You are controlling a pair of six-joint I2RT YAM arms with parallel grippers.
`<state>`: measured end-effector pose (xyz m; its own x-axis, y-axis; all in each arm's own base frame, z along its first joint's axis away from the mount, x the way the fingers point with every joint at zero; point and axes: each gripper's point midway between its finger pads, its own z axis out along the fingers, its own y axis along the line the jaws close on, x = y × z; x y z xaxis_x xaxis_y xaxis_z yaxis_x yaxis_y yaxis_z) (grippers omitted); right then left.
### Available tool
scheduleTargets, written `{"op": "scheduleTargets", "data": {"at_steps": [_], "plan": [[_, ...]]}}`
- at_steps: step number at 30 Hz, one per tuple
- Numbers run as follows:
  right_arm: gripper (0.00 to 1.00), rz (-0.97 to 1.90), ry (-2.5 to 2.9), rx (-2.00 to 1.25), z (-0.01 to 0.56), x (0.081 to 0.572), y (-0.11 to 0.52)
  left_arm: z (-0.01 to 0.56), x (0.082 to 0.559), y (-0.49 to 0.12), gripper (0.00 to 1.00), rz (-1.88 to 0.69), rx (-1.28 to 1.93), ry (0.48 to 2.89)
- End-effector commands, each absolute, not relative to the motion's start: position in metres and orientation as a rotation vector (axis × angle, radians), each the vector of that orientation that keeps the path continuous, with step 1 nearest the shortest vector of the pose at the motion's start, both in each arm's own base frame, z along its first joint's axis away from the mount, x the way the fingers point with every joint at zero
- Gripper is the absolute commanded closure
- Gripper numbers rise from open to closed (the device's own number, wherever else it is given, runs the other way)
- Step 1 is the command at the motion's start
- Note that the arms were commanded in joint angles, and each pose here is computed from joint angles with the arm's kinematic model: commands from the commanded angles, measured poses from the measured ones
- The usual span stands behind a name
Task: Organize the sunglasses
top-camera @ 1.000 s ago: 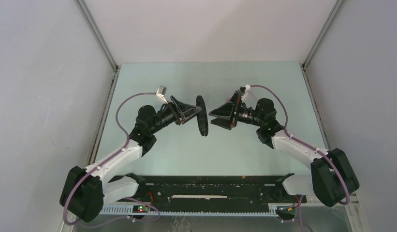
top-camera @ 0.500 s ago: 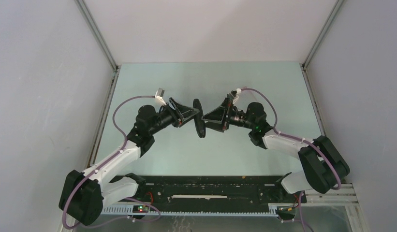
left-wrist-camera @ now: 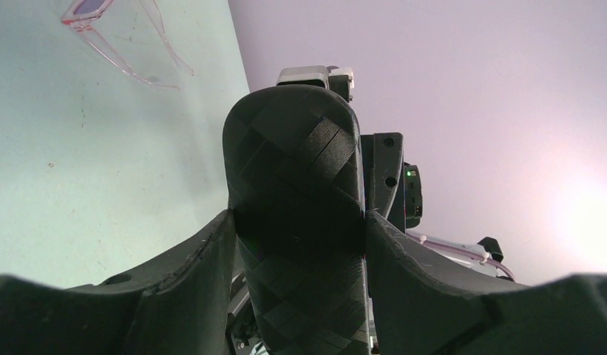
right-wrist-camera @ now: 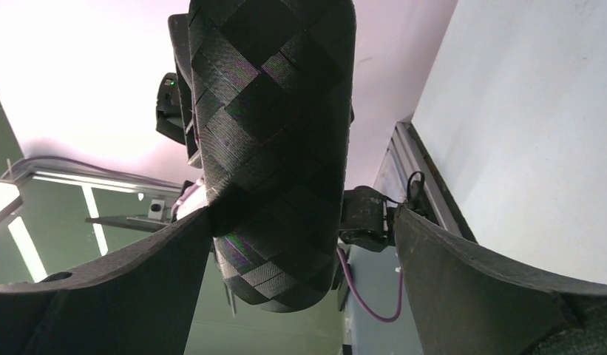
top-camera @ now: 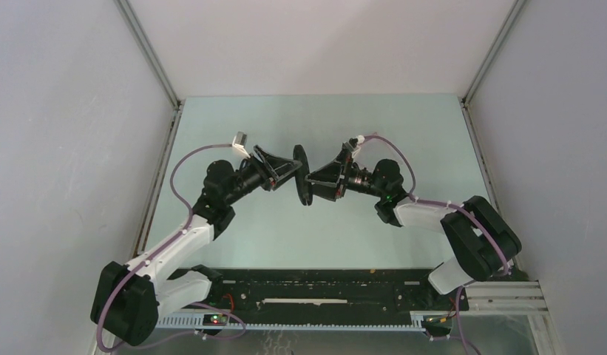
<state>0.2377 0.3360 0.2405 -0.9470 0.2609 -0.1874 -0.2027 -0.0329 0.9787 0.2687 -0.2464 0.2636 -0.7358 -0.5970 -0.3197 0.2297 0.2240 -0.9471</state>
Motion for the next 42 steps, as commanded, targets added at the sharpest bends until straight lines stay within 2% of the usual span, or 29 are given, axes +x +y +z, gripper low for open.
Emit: {"op": "scheduleTargets", "data": {"at_steps": [1,12,16,18,21,23,25,27,30,31,42], "plan": [[0.0,2.124,1.83,0.034,0.258,0.235,0.338,0.303,0.263,-0.246,0.8,-1.662,-0.272,1.704],[0.01,2.162,1.82,0.028,0.264,0.228,0.344,0.295,0.265,-0.243,0.8,-1.613,-0.284,1.73],[0.06,2.161,1.819,0.033,0.265,0.23,0.345,0.292,0.265,-0.241,0.8,-1.598,-0.289,1.736],[0.14,2.154,1.826,0.044,0.263,0.231,0.345,0.291,0.265,-0.241,0.8,-1.591,-0.291,1.74],[0.38,2.139,1.845,0.07,0.26,0.233,0.345,0.29,0.264,-0.24,0.74,-1.577,-0.289,1.746],[0.52,2.13,1.85,0.076,0.261,0.233,0.345,0.289,0.264,-0.239,0.61,-1.568,-0.286,1.753],[0.65,2.125,1.85,0.078,0.262,0.233,0.344,0.287,0.264,-0.238,0.42,-1.558,-0.288,1.759],[0.79,2.125,1.843,0.077,0.264,0.233,0.343,0.286,0.263,-0.238,0.26,-1.553,-0.283,1.76],[0.97,2.127,1.842,0.074,0.265,0.232,0.343,0.285,0.263,-0.239,0.19,-1.558,-0.276,1.766],[1.0,2.129,1.845,0.074,0.265,0.232,0.343,0.285,0.264,-0.24,0.18,-1.559,-0.277,1.764],[1.0,2.161,1.807,0.03,0.276,0.224,0.343,0.284,0.268,-0.247,0.16,-1.605,-0.267,1.769]]}}
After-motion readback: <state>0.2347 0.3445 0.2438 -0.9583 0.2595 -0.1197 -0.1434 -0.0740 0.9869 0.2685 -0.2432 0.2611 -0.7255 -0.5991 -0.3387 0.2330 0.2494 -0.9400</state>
